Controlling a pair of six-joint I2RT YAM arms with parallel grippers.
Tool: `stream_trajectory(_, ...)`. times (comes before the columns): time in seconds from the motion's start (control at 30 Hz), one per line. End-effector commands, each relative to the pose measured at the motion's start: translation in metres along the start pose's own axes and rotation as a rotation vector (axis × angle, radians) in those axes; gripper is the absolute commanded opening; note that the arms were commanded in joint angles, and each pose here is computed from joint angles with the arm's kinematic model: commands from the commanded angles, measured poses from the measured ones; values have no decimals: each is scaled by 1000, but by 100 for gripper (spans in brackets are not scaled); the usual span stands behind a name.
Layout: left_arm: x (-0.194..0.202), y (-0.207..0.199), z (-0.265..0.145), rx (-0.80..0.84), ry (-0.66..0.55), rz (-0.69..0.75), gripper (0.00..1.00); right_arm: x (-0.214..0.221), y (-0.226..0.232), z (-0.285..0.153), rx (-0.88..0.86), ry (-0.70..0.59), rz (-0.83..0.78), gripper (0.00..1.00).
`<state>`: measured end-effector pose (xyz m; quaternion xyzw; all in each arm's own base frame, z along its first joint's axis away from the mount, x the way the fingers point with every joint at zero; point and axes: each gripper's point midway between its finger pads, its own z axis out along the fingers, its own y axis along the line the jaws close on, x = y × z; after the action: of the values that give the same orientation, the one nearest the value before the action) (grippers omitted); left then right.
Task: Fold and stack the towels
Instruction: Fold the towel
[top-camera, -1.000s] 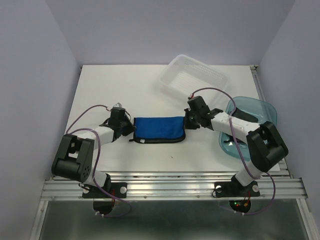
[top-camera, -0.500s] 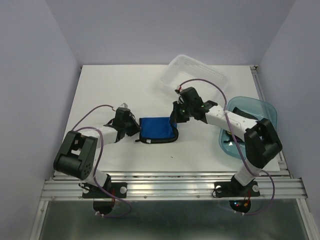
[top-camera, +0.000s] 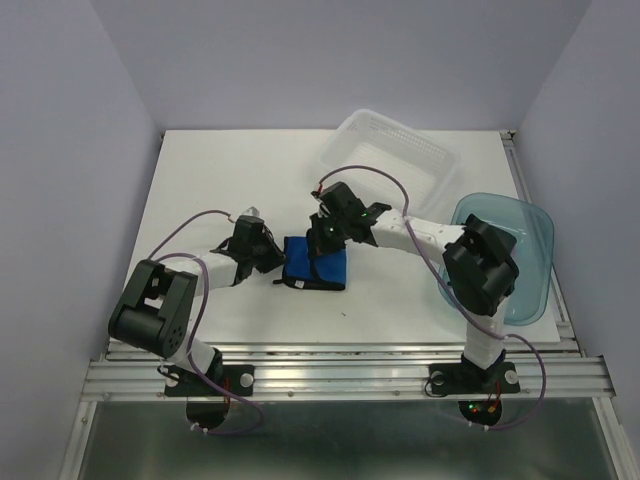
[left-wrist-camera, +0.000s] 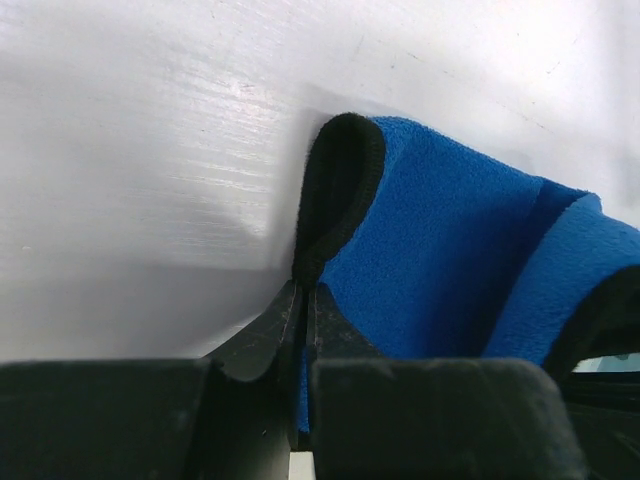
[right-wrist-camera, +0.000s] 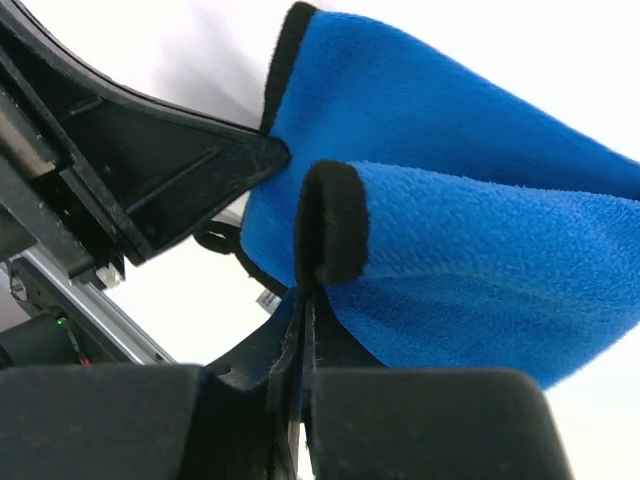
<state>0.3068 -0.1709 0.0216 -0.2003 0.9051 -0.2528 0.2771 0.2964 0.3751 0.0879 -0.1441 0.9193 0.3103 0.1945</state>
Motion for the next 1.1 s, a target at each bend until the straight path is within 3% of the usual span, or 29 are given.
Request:
stream_trajectory(0.0, 7, -1, -1, 18, 14, 1, 0, -27, 38, 3, -95, -59, -14, 1)
stream_trajectory(0.7, 14, -3, 0, 30, 34, 0, 0, -25, 50, 49, -143, -36, 102, 1)
stream_trajectory(0.83, 14, -4, -2, 35, 35, 0, 0, -26, 43, 54, -106, -39, 119, 8)
stream_trajectory(1.03, 12, -5, -4, 35, 25, 1, 3, -27, 41, 53, -98, -42, 100, 30)
stream_trajectory(1.07, 12, -5, -5, 34, 24, 2, 5, -29, 46, 49, -109, -46, 83, 39)
